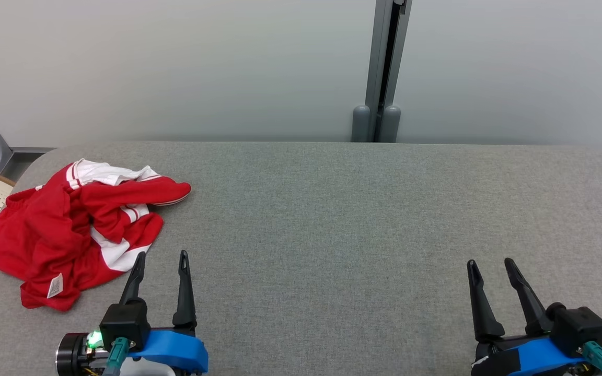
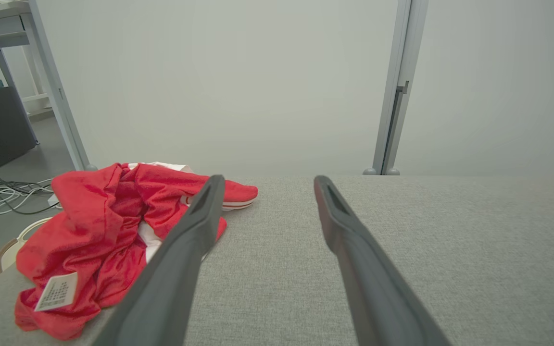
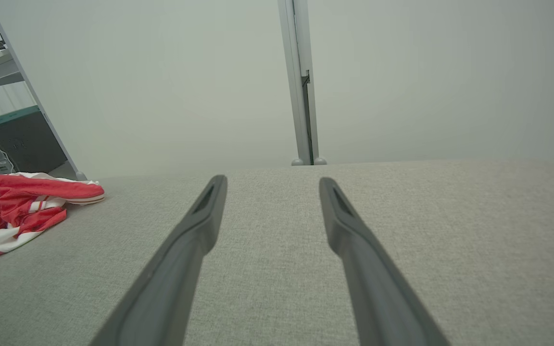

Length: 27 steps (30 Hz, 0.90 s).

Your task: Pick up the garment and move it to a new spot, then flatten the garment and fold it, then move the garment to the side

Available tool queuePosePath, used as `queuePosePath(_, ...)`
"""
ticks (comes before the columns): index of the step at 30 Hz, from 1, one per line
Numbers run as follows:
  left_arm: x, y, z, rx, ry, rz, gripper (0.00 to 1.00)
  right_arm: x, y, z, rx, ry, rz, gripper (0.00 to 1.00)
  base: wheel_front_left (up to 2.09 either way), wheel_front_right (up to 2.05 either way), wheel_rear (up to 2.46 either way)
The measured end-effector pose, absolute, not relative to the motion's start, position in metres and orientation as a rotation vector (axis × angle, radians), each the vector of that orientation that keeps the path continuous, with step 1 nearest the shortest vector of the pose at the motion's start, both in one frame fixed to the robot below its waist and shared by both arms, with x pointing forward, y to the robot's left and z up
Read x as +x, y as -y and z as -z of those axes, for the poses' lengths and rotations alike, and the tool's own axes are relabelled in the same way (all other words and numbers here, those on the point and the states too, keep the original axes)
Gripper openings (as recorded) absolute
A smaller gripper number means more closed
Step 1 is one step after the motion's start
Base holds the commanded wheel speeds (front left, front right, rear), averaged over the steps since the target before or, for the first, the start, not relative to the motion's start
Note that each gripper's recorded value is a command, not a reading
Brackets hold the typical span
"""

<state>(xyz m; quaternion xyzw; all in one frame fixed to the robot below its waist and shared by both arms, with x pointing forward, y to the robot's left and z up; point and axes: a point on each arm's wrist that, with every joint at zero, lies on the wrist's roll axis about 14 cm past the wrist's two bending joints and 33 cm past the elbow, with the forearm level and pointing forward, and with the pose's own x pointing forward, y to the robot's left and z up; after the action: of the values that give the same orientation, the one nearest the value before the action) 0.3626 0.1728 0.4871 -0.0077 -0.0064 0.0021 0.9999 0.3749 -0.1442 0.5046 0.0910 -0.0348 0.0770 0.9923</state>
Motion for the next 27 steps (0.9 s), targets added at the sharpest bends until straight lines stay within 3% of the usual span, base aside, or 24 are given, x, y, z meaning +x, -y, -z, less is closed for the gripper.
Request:
queuePosePath(14,0.362,-0.179,-0.488,-0.016,0.016,-0.021,1.0,0.377,0.139,-0.503,0.188,0.062,-0.167,1.0,0.0,0.0,0.0)
queuePosePath(27,0.347,-0.214,-0.487,-0.009,0.012,-0.126,1.0,0.387,0.105,-0.5,0.195,0.044,-0.266,1.0,0.0,0.0,0.0)
